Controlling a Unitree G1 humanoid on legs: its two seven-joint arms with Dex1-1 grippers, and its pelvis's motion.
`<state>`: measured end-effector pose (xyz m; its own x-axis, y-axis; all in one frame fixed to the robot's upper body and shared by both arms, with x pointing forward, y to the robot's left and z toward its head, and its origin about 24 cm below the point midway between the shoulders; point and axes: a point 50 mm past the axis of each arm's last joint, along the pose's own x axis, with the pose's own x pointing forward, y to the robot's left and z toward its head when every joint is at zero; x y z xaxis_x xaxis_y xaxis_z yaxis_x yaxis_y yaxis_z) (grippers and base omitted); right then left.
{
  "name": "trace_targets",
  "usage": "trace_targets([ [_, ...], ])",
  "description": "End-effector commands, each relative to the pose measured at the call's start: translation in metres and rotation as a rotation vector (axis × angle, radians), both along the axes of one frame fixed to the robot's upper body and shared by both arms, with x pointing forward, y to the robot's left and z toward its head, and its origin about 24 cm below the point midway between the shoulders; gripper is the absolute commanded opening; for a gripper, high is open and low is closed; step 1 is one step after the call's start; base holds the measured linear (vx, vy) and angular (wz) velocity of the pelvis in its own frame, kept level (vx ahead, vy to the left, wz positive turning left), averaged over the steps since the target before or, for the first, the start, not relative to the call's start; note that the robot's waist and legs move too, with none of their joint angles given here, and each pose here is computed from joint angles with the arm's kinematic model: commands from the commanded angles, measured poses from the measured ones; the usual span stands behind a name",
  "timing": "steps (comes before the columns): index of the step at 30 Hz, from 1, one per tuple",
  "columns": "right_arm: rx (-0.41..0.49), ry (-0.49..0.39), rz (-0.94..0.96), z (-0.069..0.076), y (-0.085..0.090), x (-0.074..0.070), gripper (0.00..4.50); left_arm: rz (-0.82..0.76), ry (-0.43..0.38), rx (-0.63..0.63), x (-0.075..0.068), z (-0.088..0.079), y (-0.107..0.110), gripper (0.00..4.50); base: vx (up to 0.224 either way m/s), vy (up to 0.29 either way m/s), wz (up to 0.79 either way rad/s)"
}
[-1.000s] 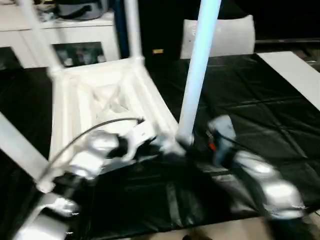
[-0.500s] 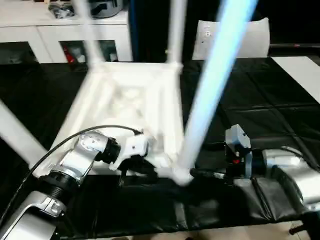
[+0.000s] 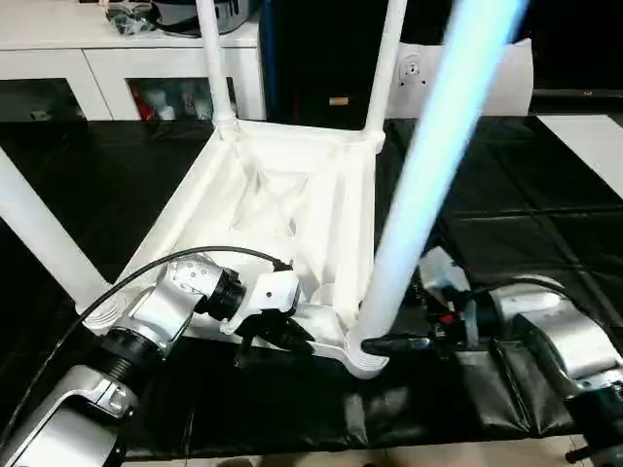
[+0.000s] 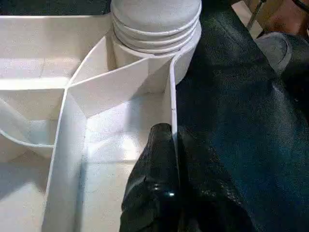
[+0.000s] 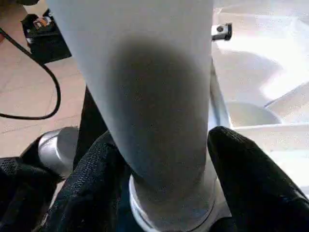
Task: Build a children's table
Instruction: Rotate leg to tighten
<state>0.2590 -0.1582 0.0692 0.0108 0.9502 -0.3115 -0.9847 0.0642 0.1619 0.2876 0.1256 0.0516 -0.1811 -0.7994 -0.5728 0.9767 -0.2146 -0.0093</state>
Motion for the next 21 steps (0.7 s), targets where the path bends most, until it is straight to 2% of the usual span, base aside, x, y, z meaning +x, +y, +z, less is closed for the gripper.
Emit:
trace_targets([
  [1,0.000,-0.015,0.021,0.004,0.000,0.002,2.49,-0.086,-0.028,0.004,0.001,0.008,-0.008,0.00,0.000,0.000,0.00],
  [4,0.004,0.000,0.031,0.004,0.000,0.000,2.21,-0.074,-0.032,0.004,0.002,0.008,-0.007,0.00,0.000,0.000,0.00],
  [13,0.060,0.036,0.007,0.004,0.010,-0.004,2.01,0.017,-0.039,-0.018,0.006,0.006,-0.007,0.00,0.000,0.000,0.00],
  [15,0.071,0.023,-0.059,0.003,0.016,-0.001,2.01,0.088,-0.047,-0.023,0.009,0.005,-0.008,0.00,0.000,0.000,0.00],
  [17,0.066,0.012,-0.214,-0.002,0.028,0.008,2.01,0.219,-0.044,-0.022,0.017,0.004,-0.013,0.00,0.000,0.000,0.00],
  [19,0.033,0.008,-0.305,-0.007,0.033,0.014,2.01,0.290,-0.032,-0.050,0.021,0.004,-0.020,0.00,0.000,0.000,0.00],
  [21,0.042,0.012,-0.442,-0.011,0.044,0.022,2.00,0.398,-0.027,-0.107,0.028,0.008,-0.033,0.00,0.000,0.000,0.00],
])
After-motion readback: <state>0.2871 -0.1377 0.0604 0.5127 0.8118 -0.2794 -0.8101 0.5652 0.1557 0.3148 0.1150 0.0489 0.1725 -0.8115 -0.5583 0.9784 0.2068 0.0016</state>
